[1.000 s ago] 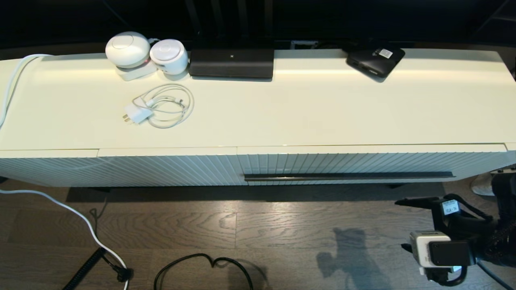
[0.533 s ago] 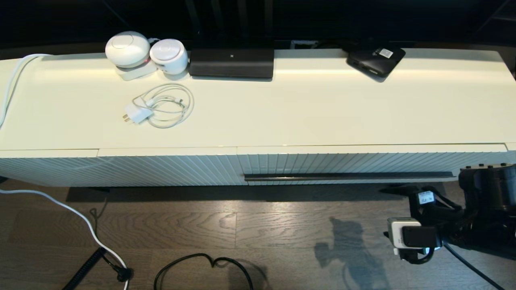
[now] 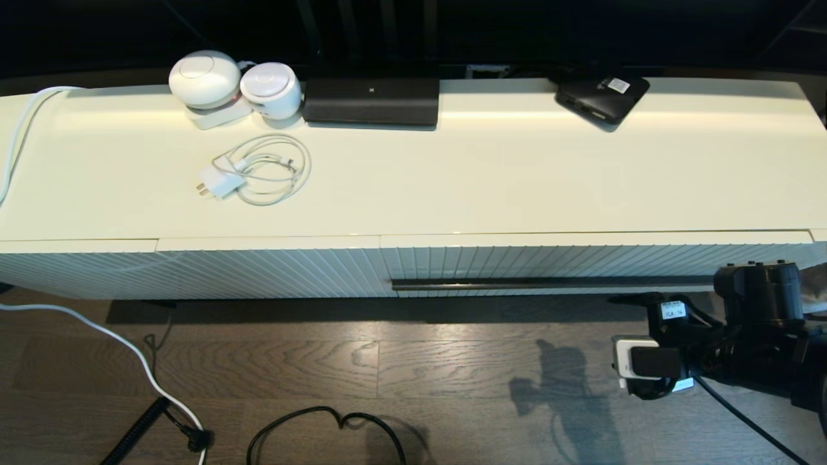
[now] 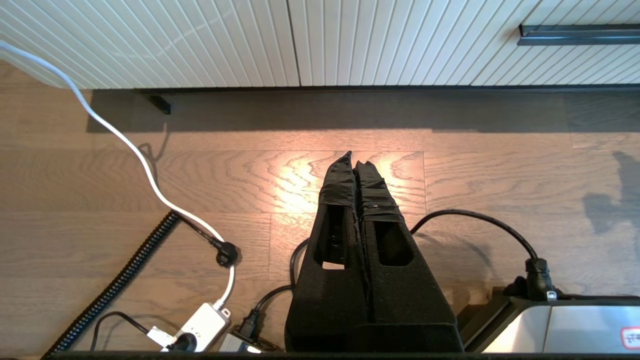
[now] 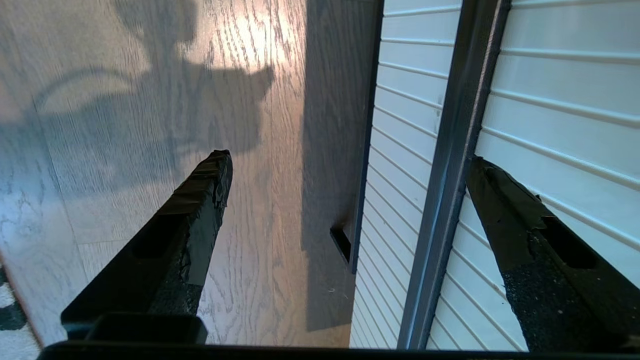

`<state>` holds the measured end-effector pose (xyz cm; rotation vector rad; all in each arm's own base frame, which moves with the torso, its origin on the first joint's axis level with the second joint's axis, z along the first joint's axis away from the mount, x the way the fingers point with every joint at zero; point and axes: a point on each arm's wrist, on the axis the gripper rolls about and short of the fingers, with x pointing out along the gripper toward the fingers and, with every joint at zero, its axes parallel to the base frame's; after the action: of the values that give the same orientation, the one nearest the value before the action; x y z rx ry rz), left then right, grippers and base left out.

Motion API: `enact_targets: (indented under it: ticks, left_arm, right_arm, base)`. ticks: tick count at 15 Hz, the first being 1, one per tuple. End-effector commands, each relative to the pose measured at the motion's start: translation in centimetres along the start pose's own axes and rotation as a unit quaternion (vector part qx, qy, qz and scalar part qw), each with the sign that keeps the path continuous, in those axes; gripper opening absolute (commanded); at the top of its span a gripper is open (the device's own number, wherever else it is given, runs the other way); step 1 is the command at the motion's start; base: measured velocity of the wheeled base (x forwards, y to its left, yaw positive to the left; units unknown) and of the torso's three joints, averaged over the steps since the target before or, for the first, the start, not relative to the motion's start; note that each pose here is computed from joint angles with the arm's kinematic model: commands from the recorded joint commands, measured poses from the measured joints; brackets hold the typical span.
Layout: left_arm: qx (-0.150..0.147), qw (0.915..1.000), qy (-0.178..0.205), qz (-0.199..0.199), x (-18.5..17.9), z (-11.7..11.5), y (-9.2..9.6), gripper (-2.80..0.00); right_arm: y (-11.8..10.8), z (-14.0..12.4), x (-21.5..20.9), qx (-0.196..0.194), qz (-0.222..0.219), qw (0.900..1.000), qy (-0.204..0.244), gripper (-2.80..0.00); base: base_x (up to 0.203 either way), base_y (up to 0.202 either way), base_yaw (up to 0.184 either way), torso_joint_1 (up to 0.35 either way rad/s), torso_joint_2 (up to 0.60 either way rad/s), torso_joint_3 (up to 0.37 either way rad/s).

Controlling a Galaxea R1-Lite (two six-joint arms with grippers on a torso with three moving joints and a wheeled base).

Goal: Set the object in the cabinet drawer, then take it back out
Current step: Open the drawer

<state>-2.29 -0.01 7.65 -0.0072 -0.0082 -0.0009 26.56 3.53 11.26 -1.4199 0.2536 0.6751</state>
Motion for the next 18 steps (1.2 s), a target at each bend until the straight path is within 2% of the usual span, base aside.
enact_targets:
  ticks: [1,5,18]
  left_arm:
    - [0.000,1.0000,0.000,0.000,0.0,0.0,0.0,-2.80]
    - [0.000,1.0000,0.000,0.000,0.0,0.0,0.0,-2.80]
    - [0.000,1.0000,0.000,0.000,0.0,0.0,0.0,-2.80]
  right_arm:
    - [0.2,-0.3,1.2,0.000,0.010,1.000,0.001,0.00]
    - [-0.3,-0.4,3.1,-0.006,-0.017,1.000,-0.007,0.00]
    - [-1.4,-1.0,6.9,-0.001,-0.045,0.999,-0.014,0.00]
  base:
    - [0.000,0.000,0.000,0.000,0.00,0.000]
    - [0.000,0.000,0.000,0.000,0.00,0.000]
    - [0.000,0.000,0.000,0.000,0.00,0.000]
